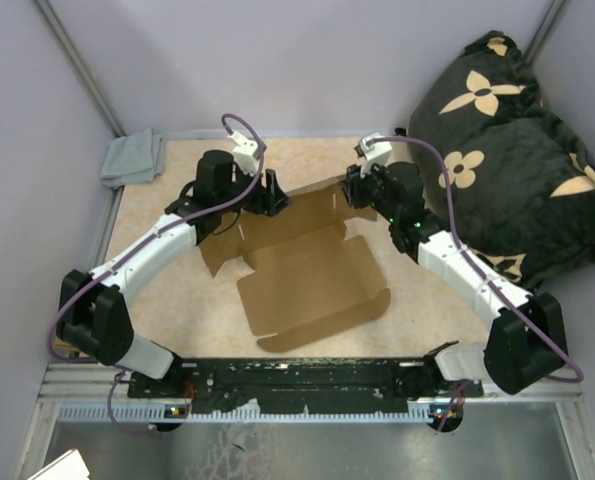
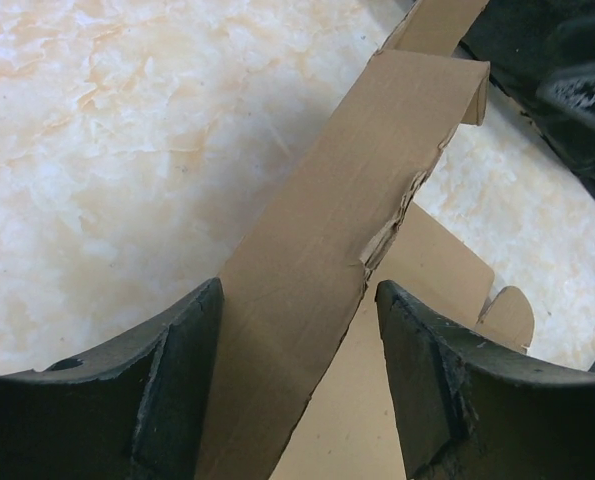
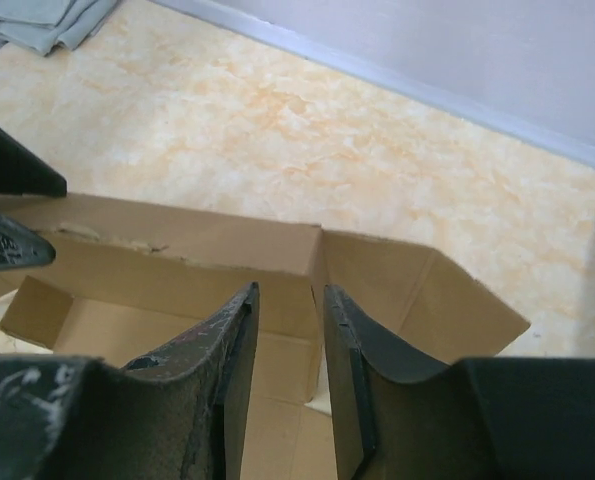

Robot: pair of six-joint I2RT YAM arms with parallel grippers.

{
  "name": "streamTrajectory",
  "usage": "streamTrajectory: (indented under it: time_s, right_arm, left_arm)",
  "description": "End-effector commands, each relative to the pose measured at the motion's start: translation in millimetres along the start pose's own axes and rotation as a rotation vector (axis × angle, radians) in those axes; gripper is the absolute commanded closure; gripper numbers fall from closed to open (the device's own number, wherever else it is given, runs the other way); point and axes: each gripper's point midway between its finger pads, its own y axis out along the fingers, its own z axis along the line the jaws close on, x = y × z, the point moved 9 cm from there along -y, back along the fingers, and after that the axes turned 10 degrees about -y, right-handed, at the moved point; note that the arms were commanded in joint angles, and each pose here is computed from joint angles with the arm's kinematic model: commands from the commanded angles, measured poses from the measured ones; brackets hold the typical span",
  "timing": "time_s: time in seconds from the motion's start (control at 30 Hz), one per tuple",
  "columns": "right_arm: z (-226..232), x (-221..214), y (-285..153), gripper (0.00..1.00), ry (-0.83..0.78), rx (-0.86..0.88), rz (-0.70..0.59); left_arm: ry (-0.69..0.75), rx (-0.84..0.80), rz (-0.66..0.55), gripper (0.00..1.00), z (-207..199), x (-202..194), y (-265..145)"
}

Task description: Fold the paper box

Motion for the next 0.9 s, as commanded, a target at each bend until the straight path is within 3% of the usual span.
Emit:
streamTrajectory:
  time_s: [0.0, 0.17, 0.37, 0.6, 0.87]
  right_arm:
    - [-6.5, 26.1, 4.2, 0.66, -0.038, -0.009, 0.021]
    - [-10.4, 25.0, 9.8, 0.65, -0.053, 0.017, 0.097]
    - [-22.1, 34.7, 10.9, 0.63, 0.072, 0.03, 0.11]
    - [-60.3, 36.9, 11.8, 0.64, 0.253, -0.072, 0.193]
    - [-105.2, 8.7, 33.5, 0.65, 0.37, -0.14, 0.276]
  left_arm:
    - [0.053, 0.003, -0.01, 0.32, -5.6, -0.5, -6.6]
    - [0.061, 0.008, -0.001, 0.33, -5.0, -3.5, -5.9]
    - [0.053, 0.012, 0.033, 0.36, -1.7, -12.9, -3.0]
    - [0.054, 0.019, 0.063, 0.38, 0.9, -23.0, -1.2]
    - [0.067, 0.048, 0.072, 0.39, 3.1, -28.8, -0.6]
